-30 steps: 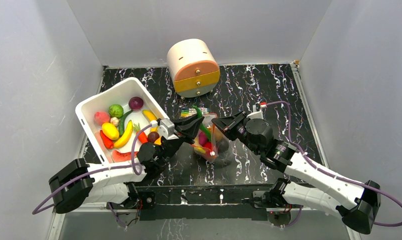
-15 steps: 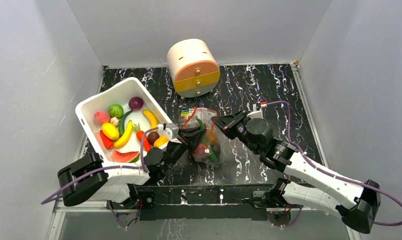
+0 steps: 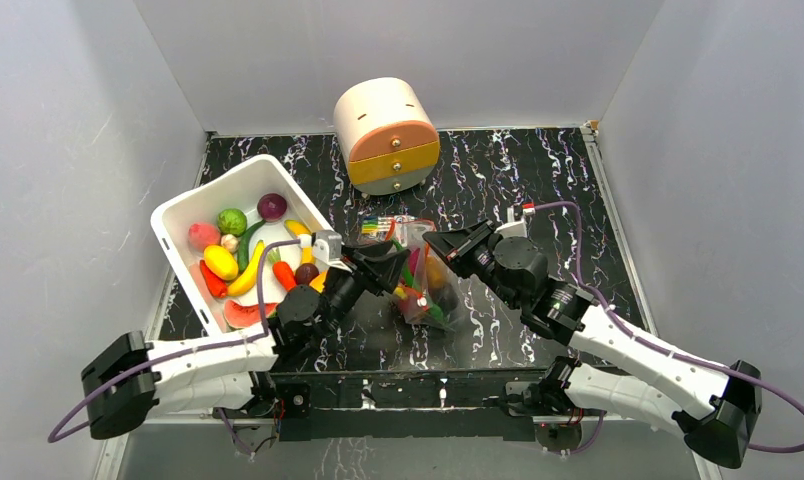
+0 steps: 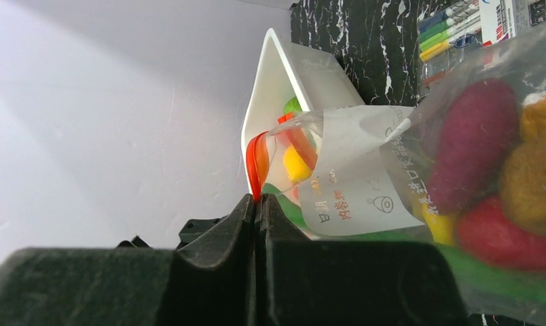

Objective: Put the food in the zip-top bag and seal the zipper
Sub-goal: Place the fake vegetable in the zipper food storage bag.

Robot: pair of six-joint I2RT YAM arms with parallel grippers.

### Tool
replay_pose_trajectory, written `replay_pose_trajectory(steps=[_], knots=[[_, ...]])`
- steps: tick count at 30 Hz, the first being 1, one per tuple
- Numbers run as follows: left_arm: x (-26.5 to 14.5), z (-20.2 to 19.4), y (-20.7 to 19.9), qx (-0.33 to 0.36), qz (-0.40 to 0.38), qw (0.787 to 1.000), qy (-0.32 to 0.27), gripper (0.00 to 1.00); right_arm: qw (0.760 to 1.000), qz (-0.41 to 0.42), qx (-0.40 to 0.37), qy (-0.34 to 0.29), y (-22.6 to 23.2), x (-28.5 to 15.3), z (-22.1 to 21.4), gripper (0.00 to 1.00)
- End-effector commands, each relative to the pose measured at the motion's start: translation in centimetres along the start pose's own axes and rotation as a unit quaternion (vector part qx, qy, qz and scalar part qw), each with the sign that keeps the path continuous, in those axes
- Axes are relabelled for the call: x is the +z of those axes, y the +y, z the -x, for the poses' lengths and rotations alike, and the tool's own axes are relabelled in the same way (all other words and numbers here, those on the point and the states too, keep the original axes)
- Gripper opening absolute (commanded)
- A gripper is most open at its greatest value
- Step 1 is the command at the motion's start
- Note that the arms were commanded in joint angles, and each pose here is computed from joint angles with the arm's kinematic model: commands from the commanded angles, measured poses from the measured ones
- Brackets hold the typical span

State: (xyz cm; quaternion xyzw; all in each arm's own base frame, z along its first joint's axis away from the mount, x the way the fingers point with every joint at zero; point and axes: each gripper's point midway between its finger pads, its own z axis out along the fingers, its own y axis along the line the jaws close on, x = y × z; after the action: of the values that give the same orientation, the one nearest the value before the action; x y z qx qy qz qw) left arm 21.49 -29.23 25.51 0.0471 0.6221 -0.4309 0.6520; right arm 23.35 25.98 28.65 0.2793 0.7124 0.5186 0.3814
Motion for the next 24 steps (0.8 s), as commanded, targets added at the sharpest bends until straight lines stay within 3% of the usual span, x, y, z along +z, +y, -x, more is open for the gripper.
replay_pose_trajectory(steps=[1,7,13,20,24], knots=[[-0.4,0.5,0.3,0.015,0.039,0.998,0.052,0.54,0.998,0.058,0.017,-0.017,3.6,-1.1,1.2,0.00],[-1.1,2.3,0.5,0.056,0.078,0.989,0.109,0.57,0.998,0.058,0.009,-0.020,3.7,-1.6,1.5,0.00],[-2.4,3.9,1.3,0.095,0.118,0.976,0.154,0.51,0.998,0.058,-0.004,-0.033,4.1,-2.5,2.4,0.00],[-4.6,4.5,1.3,0.090,0.117,0.970,0.192,0.54,0.998,0.052,-0.014,-0.036,4.1,-3.2,2.8,0.00],[-5.7,3.9,2.1,0.074,0.142,0.964,0.211,0.50,0.998,0.054,-0.019,-0.040,4.3,-3.7,3.2,0.00]])
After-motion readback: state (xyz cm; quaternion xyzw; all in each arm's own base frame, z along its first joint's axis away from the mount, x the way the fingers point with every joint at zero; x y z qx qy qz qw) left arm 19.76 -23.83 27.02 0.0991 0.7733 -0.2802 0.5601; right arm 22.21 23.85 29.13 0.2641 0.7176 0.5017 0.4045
